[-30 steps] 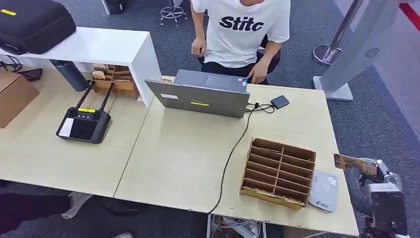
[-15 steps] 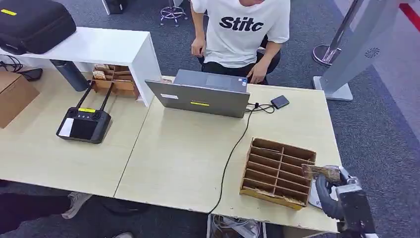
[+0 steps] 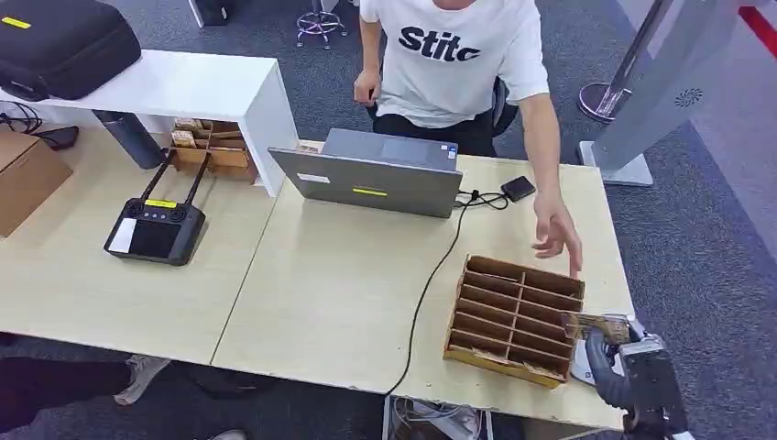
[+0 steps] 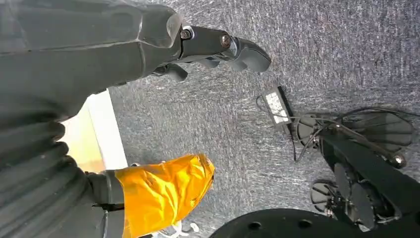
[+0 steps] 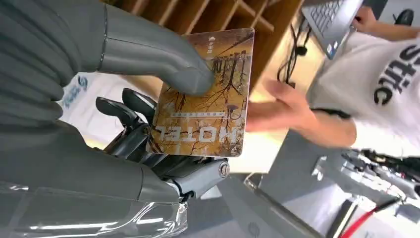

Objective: Pass the card to the sensor for recognition and then transmit it.

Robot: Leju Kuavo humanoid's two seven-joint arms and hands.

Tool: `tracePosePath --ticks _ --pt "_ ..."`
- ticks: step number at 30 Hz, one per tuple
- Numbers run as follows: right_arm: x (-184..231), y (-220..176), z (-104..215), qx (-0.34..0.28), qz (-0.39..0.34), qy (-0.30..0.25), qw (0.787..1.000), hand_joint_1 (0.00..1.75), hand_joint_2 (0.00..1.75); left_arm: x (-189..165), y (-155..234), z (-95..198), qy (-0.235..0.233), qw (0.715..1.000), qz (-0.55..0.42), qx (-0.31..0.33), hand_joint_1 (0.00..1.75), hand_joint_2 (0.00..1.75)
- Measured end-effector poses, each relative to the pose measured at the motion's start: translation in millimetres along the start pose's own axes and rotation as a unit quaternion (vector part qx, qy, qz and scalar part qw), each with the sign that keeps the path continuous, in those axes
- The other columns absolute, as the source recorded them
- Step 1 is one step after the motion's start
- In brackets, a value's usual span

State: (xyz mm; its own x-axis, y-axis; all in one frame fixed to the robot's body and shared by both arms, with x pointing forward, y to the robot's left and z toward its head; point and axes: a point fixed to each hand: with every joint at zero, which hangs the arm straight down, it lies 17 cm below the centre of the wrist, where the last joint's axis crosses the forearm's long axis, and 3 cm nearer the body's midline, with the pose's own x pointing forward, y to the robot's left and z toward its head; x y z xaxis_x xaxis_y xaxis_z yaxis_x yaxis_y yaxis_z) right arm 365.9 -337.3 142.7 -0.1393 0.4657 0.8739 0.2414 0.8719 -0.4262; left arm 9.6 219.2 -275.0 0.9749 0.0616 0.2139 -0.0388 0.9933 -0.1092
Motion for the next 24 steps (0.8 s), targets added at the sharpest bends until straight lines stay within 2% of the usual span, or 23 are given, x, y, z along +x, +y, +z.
tracePosePath --ticks 6,24 --pt "-4 -21 -5 -0.021 0.012 -0.003 1.0 1.75 1.75 -2 0 1 -0.001 1.0 -0.003 -0.001 0.0 1.75" --pt "-11 -38 -10 -0.037 0.027 0.001 0.999 1.75 1.75 -4 -1 1 -0.001 1.0 -0.01 -0.004 0.0 1.75"
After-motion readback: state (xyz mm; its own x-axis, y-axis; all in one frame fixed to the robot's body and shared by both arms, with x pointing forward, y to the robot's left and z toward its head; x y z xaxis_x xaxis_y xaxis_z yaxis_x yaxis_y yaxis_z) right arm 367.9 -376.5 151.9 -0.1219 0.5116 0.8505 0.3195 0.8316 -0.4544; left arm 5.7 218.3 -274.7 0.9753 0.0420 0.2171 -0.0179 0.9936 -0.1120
